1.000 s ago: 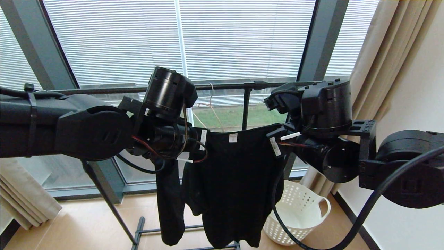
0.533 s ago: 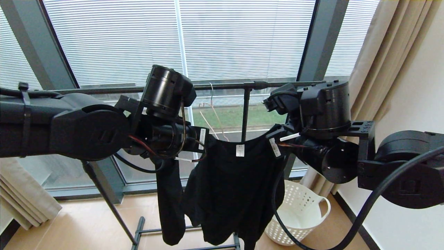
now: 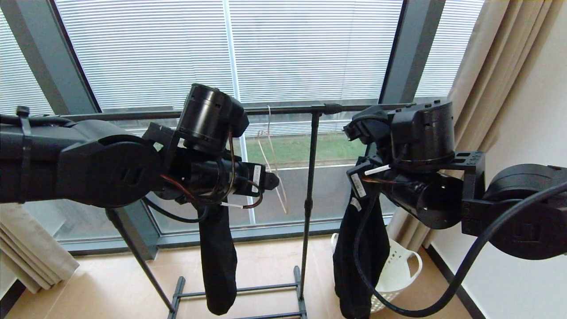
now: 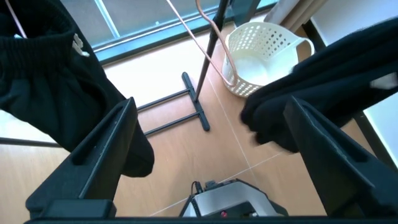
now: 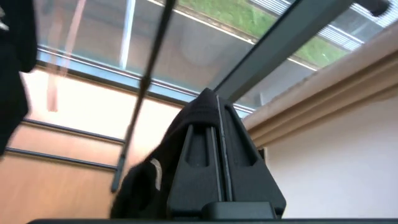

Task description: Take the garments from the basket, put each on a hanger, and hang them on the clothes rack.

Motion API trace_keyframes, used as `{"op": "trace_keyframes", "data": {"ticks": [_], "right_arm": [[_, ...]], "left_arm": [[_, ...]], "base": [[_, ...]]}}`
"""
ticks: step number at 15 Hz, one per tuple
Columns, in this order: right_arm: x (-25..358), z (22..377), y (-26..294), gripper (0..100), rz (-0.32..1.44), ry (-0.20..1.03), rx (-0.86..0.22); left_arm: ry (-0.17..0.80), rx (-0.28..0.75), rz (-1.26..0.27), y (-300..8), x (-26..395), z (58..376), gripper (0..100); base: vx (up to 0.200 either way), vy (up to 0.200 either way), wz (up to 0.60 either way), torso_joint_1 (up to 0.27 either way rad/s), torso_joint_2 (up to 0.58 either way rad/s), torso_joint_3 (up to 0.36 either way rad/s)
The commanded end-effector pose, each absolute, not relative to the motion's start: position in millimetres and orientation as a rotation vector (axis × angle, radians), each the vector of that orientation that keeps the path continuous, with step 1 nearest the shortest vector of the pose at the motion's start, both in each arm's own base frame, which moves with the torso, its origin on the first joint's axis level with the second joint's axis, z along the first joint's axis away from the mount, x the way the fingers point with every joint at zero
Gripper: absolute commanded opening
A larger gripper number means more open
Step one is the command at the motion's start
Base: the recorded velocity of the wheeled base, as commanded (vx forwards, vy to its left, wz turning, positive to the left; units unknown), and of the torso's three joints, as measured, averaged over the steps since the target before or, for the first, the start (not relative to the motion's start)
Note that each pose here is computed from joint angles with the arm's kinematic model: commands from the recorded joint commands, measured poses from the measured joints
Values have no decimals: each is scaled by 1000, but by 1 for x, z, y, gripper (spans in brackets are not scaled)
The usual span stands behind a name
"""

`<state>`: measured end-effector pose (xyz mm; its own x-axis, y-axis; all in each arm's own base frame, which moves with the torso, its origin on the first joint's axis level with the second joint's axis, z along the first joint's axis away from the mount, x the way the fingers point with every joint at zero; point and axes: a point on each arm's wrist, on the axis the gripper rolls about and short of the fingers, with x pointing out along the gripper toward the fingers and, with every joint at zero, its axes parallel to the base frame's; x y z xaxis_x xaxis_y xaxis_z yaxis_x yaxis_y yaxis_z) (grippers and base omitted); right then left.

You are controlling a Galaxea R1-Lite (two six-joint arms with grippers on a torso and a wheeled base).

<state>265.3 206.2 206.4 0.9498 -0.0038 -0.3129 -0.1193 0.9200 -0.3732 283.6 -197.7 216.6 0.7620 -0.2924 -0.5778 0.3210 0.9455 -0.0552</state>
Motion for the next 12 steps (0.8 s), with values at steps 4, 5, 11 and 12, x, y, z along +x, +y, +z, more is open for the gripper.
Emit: {"op": "trace_keyframes", "data": {"ticks": [4,5,11,12], "right_arm": [[265,205,197,0,47,324,-435],[265,204,197,0,49,328,-444],[266,202,197,0,49,333,-454],[266,202,197,0,49,333,-454]], "left_arm": [[624,48,-324,-202,294,212,100],[627,50,-322,-205,298,210,100],[631,52,-275,-220,339,188,100],[632,57,-259,-222,345,183,100]], "base": [[0,0,0,0,0,0],[0,0,0,0,0,0],[0,0,0,0,0,0],[0,0,0,0,0,0]]}}
